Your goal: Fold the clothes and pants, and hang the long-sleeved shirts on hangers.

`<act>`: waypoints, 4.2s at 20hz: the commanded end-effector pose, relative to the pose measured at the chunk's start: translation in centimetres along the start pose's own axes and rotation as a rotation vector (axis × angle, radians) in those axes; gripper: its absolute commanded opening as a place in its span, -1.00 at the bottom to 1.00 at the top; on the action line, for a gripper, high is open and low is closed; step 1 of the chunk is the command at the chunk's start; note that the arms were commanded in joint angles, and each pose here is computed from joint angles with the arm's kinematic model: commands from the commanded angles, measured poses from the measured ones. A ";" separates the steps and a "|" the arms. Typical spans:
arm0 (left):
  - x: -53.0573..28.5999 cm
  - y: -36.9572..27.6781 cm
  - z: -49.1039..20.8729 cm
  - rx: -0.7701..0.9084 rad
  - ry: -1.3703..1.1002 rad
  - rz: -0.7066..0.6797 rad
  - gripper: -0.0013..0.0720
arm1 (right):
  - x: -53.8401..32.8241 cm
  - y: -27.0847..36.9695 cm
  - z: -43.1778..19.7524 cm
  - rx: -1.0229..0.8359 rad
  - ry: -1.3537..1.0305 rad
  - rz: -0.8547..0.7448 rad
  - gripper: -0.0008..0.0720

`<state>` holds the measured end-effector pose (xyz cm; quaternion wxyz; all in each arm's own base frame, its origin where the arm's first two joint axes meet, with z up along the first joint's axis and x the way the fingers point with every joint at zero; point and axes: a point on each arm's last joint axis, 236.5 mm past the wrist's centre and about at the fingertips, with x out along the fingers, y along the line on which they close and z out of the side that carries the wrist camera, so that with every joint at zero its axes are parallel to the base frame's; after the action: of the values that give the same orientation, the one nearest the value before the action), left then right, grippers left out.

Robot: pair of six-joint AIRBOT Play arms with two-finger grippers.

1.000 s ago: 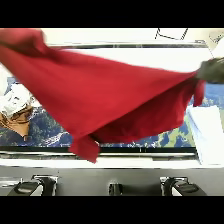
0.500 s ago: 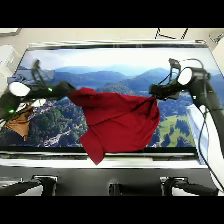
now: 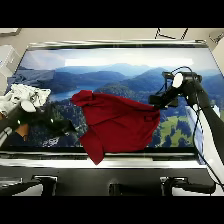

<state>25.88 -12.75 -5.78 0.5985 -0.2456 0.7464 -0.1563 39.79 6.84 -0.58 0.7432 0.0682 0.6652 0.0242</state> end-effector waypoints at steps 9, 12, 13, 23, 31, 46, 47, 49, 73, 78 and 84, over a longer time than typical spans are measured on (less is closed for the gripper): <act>12.8 -6.0 -7.2 -0.093 -0.034 -0.203 0.46 | 0.3 1.8 -2.0 0.010 0.083 0.076 -0.87; 12.7 -7.0 -5.9 -0.092 -0.095 -0.227 -0.90 | 0.1 1.8 -2.4 0.009 0.100 0.077 -0.87; 12.0 -7.8 -5.2 -0.041 -0.117 -0.241 -0.90 | -0.1 1.9 -2.4 0.007 0.095 0.077 -0.87; -43.0 -26.6 -5.1 0.724 -1.547 -0.295 -0.90 | -44.5 -1.3 6.5 -0.130 -1.313 -0.191 -0.87; -55.2 -27.6 -19.2 0.741 -1.977 -0.304 -0.90 | -50.1 -5.7 -6.7 0.022 -1.303 -0.236 -0.87; -24.2 -9.7 3.7 0.223 -0.872 -0.130 -0.89 | -23.6 -2.5 16.6 0.109 -0.852 -0.146 -0.87; -21.0 -7.9 4.1 0.165 -0.794 -0.139 -0.89 | -19.2 -1.2 17.6 0.158 -0.772 -0.071 -0.87; -15.8 -5.0 4.0 0.070 -0.667 -0.147 -0.89 | -11.0 1.9 17.8 0.243 -0.577 0.085 -0.87; -10.4 -1.5 3.4 -0.003 -0.580 -0.127 -0.89 | 8.5 16.3 -22.0 0.046 0.521 0.549 0.90; -10.5 -1.5 3.4 0.012 -0.582 -0.123 -0.89 | 9.6 20.5 -23.7 0.021 0.466 0.536 0.90; -10.5 -1.5 3.4 0.020 -0.583 -0.120 -0.89 | 10.6 22.5 -23.8 0.076 0.405 0.516 0.47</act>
<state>31.17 -8.01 2.73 0.7788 -0.3194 0.5261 -0.1211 18.21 31.13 -9.99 0.5445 0.2449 0.7723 0.2172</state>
